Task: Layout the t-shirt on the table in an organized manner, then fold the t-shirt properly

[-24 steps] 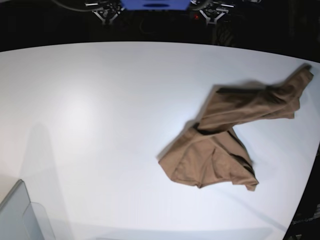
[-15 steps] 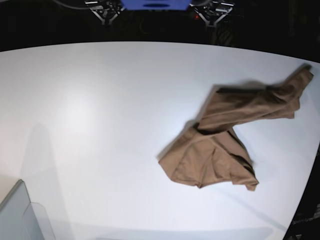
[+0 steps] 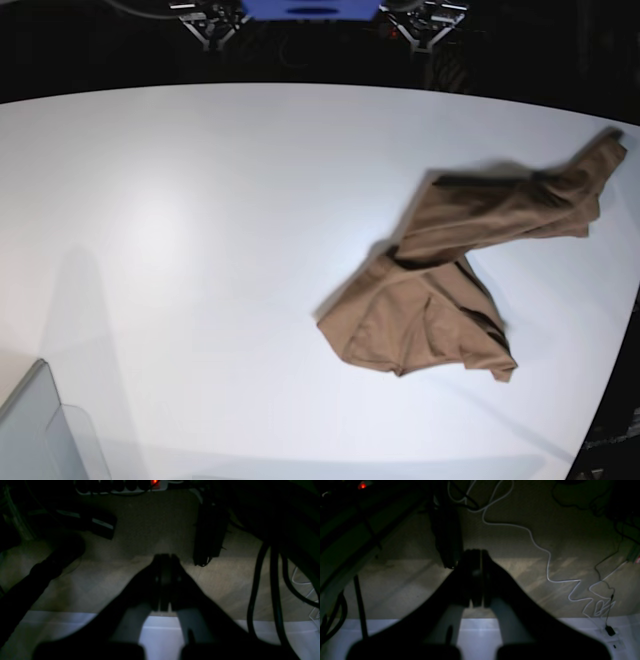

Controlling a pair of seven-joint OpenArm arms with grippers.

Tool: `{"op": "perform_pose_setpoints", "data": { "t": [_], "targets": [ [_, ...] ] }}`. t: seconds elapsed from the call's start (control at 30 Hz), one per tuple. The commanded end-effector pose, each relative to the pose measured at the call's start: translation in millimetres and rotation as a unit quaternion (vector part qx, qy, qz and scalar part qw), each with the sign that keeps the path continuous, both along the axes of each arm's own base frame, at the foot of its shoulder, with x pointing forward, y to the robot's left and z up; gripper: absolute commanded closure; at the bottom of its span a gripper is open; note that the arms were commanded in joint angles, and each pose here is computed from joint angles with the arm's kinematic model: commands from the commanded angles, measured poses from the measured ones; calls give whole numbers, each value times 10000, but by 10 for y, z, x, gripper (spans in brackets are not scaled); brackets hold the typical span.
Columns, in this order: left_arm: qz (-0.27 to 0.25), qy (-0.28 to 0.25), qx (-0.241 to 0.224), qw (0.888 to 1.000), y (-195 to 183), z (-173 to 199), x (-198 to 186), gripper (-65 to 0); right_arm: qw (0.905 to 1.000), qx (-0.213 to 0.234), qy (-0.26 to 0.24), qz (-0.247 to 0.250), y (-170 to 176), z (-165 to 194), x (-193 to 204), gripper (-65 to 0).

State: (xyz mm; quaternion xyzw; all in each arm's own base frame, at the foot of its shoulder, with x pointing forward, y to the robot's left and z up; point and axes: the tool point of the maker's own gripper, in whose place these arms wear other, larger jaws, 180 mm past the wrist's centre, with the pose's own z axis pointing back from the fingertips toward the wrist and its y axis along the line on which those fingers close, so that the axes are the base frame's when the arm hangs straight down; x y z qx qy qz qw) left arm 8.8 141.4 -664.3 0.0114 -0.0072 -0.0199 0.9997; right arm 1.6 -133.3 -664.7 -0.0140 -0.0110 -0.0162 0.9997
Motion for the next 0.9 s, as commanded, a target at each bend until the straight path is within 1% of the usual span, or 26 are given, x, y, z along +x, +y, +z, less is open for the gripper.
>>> {"op": "perform_pose_setpoints", "data": {
  "t": [0.0, 0.1, 0.13, 0.23, 0.33, 0.43, 0.57, 0.7, 0.87],
  "targets": [
    [16, -10, 20, 10000, 1, 1, 5, -2, 10000, 87, 3, -31, 40, 0, -6, 0],
    [15, 6, 35, 10000, 20, 2, -20, -2, 10000, 86, 3, -31, 40, 0, -13, 0],
    [14, 52, 41, 10000, 29, 2, -96, -2, 10000, 86, -12, -31, 40, 0, -8, 0],
    [2, -78, 32, 10000, 30, 18, -104, -2, 10000, 83, 34, -31, 38, 3, -105, 0],
    [-36, -259, 93, 9996, 133, 66, -141, -2, 9999, 63, -103, -17, 22, 27, -123, 0],
    [-84, -502, 101, 9987, 172, 145, -166, -2, 9990, 13, -439, 27, -24, 114, -146, 0],
    [-207, -969, 147, 9950, 279, 340, -106, -2, 9943, -54, -1057, 88, -75, 374, -112, 0],
    [-385, -1521, 151, 9875, 345, 665, -30, -2, 9869, -128, -1602, 148, -130, 716, 15, 0],
    [-621, -2173, 64, 9741, 308, 1183, 69, -2, 9819, -236, -1865, 233, -235, 1146, 219, 0]
  ]
}}
